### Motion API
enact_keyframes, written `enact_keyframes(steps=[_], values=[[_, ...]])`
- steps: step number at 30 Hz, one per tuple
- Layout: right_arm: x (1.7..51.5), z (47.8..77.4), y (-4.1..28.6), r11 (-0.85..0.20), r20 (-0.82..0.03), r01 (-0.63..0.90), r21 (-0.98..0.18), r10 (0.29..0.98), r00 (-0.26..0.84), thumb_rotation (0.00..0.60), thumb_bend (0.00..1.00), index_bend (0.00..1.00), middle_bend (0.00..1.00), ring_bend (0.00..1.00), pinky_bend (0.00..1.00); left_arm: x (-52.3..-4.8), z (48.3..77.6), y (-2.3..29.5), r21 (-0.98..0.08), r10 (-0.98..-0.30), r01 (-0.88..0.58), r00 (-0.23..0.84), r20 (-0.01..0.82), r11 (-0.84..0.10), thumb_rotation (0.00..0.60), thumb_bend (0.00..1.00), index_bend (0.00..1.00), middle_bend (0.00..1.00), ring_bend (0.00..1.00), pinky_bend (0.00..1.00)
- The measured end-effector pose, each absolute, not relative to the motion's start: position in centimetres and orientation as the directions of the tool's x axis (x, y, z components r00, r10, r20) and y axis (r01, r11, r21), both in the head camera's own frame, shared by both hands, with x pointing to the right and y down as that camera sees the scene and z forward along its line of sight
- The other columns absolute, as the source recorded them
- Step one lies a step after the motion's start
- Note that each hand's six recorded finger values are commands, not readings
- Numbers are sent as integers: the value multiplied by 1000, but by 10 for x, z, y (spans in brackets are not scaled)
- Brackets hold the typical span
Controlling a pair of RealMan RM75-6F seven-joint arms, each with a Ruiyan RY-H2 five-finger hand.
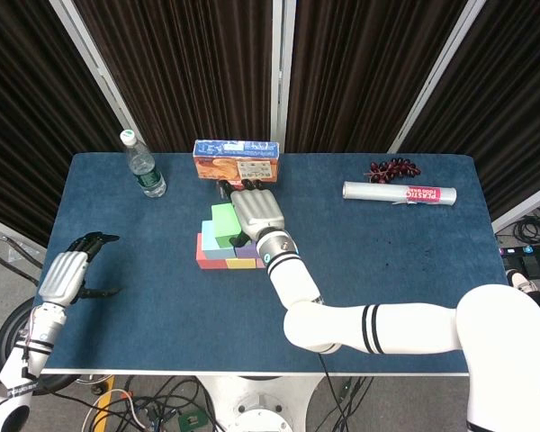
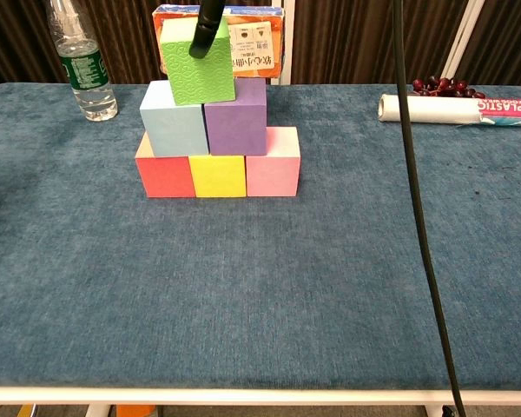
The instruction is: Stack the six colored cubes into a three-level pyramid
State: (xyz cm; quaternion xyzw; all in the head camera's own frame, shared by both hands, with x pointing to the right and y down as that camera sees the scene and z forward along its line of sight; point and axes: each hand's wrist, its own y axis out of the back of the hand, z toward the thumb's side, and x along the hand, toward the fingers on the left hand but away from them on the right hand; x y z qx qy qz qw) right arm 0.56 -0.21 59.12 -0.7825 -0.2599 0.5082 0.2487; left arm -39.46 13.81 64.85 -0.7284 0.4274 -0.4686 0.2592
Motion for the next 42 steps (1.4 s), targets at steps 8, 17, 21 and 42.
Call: enact_keyframes(steps=[8, 17, 21, 42], values=[[6, 591, -2, -740, -669, 148, -656, 661, 340, 600, 148, 0, 265, 0, 0, -394, 648, 138, -780, -867, -381, 196, 457, -497, 600, 77, 187, 188, 107, 157], [6, 591, -3, -735, -666, 152, -661, 668, 332, 600, 150, 0, 306, 0, 0, -395, 648, 138, -779, -868, -382, 195, 457, -497, 600, 77, 188, 187, 102, 157], [6, 590, -3, -732, -662, 153, -664, 671, 333, 600, 150, 0, 319, 2, 0, -395, 648, 137, -779, -868, -382, 197, 456, -497, 600, 77, 188, 181, 92, 157], [4, 588, 0, -729, -658, 167, -664, 676, 332, 600, 150, 0, 332, 7, 0, -395, 649, 139, -774, -865, -385, 198, 462, -502, 600, 77, 187, 180, 92, 157]])
